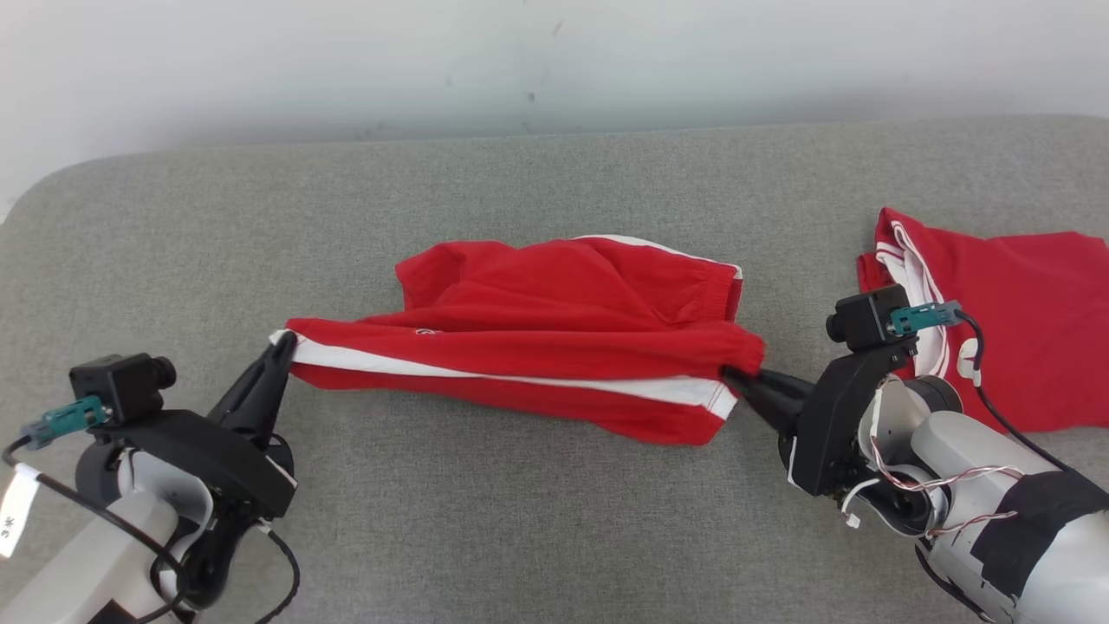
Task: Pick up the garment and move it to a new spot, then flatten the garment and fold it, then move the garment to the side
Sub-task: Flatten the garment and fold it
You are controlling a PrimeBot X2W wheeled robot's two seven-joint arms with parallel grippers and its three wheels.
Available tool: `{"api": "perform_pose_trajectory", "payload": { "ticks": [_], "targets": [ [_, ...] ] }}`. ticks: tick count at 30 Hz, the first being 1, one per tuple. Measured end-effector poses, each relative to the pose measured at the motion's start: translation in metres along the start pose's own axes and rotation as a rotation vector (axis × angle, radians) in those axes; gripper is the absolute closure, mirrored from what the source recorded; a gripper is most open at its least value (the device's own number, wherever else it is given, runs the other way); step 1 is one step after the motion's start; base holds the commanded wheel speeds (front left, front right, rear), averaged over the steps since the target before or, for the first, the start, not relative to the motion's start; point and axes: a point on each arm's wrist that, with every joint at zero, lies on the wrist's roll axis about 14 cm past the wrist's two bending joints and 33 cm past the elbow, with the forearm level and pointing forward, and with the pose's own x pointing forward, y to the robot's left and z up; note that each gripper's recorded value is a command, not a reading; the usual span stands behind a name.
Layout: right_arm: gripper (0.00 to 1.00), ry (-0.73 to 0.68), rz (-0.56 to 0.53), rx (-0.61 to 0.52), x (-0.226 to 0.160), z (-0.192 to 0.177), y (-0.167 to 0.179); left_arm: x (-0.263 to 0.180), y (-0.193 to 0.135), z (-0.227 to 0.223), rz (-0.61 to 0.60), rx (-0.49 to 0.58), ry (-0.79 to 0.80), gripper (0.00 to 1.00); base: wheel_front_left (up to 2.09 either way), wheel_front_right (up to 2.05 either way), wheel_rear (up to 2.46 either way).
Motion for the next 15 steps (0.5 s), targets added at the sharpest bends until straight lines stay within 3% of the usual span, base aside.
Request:
{"api": "perform_pose_trajectory", "payload": {
  "ticks": [15],
  "targets": [
    [0.0, 0.086, 0.05, -0.06, -0.007, -0.024, 0.018, 0.002, 0.003, 0.01, 0.011, -0.009, -0.035, 1.0, 0.0, 0.0, 0.0]
  ]
}}
